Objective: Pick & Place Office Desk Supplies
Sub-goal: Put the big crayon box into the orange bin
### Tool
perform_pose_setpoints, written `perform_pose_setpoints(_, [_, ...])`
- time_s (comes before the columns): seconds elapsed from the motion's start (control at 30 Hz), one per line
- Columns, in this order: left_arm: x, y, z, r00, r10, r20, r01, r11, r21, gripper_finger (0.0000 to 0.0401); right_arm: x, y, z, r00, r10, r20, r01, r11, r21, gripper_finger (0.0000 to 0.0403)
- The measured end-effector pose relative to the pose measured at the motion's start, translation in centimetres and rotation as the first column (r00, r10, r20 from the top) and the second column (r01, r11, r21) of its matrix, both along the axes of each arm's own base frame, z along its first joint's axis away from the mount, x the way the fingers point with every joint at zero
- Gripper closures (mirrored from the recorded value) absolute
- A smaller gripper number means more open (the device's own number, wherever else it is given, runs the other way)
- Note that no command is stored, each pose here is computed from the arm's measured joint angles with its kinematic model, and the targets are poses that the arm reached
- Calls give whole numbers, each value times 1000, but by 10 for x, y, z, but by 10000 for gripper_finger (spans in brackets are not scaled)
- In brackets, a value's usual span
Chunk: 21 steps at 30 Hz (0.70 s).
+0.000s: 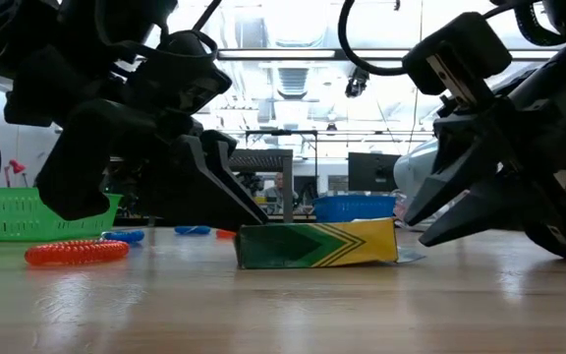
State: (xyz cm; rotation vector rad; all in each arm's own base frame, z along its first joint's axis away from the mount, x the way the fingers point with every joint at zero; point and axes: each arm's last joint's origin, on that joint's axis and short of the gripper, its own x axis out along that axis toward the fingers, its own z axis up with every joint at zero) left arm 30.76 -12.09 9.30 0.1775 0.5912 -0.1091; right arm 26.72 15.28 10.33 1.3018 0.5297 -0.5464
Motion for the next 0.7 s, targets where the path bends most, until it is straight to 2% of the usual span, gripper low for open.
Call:
perform_pose_setpoints(0.33, [0,0,0,1000,1,1,-1,1000,1,284,1,11,5,1000,20,12,-20,1000,1,321])
perform_pose_setpoints(0.57, [0,0,0,1000,2,3,-2,1000,4,284,14,20,-14,998,32,-52,-32,999,9,321])
perform_pose_setpoints(0.7, [0,0,0,1000,-1,5,1,1000,5,284,18,20,-12,996,48,-71,-49,999,-7,321])
